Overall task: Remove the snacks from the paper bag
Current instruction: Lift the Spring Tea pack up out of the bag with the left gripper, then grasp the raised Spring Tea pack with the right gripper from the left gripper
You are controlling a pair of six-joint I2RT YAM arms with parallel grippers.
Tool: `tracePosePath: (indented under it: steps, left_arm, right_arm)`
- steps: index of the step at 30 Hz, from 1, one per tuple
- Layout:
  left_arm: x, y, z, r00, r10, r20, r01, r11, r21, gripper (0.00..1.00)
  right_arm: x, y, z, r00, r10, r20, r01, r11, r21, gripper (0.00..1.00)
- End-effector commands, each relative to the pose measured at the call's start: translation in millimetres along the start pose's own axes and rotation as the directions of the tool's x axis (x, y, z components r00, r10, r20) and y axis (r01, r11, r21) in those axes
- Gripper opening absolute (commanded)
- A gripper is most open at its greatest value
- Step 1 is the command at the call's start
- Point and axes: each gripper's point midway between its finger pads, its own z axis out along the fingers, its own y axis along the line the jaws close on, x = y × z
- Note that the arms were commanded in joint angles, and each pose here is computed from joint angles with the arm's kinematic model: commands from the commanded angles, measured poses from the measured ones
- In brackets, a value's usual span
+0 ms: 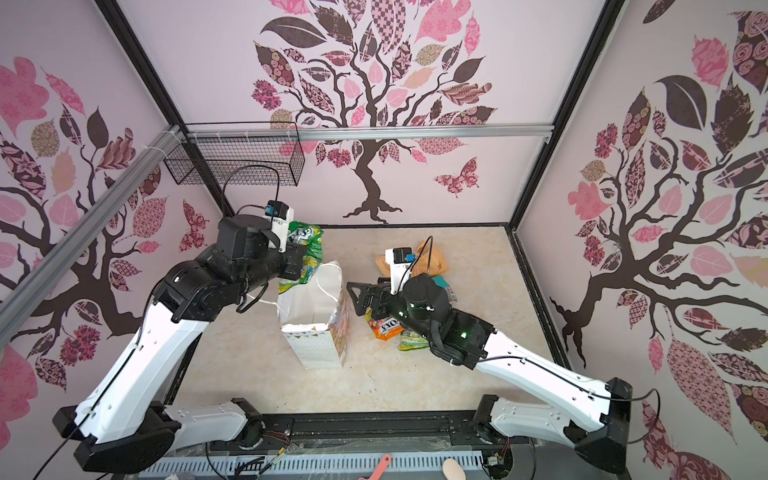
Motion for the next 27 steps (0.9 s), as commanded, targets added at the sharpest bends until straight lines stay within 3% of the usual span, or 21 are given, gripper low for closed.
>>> tracePosePath:
  steps: [1, 8, 13, 23, 27]
  left_arm:
    - [-37, -14, -25, 0.991, 0.009, 0.130, -0.012, 1.000, 0.029, 0.00]
    - [-51, -36, -27, 0.985, 0.034, 0.170, -0.043, 0.998, 0.049, 0.00]
    - [-50, -54, -21, 0.979, 0.119, 0.165, -0.119, 0.993, -0.008, 0.00]
    - [-56, -70, -26, 0.980, 0.092, 0.179, -0.104, 0.993, 0.063, 0.00]
    - [-54, -78, -27, 0.982, 0.077, 0.175, -0.098, 0.989, 0.110, 0.00]
  right_arm:
    - [-38, 20, -20, 0.994, -0.012, 0.104, 0.017, 0.999, -0.046, 1.00]
    - [-48, 48, -18, 0.997, -0.023, 0.079, 0.033, 0.990, -0.136, 0.99]
    - [-49, 73, -11, 0.999, -0.006, 0.036, 0.014, 0.972, -0.235, 0.99]
    - [-30, 64, 12, 1.000, -0.021, -0.006, 0.019, 0.978, -0.206, 0.91]
    - [-30, 60, 14, 1.000, -0.021, 0.003, 0.021, 0.983, -0.183, 0.83]
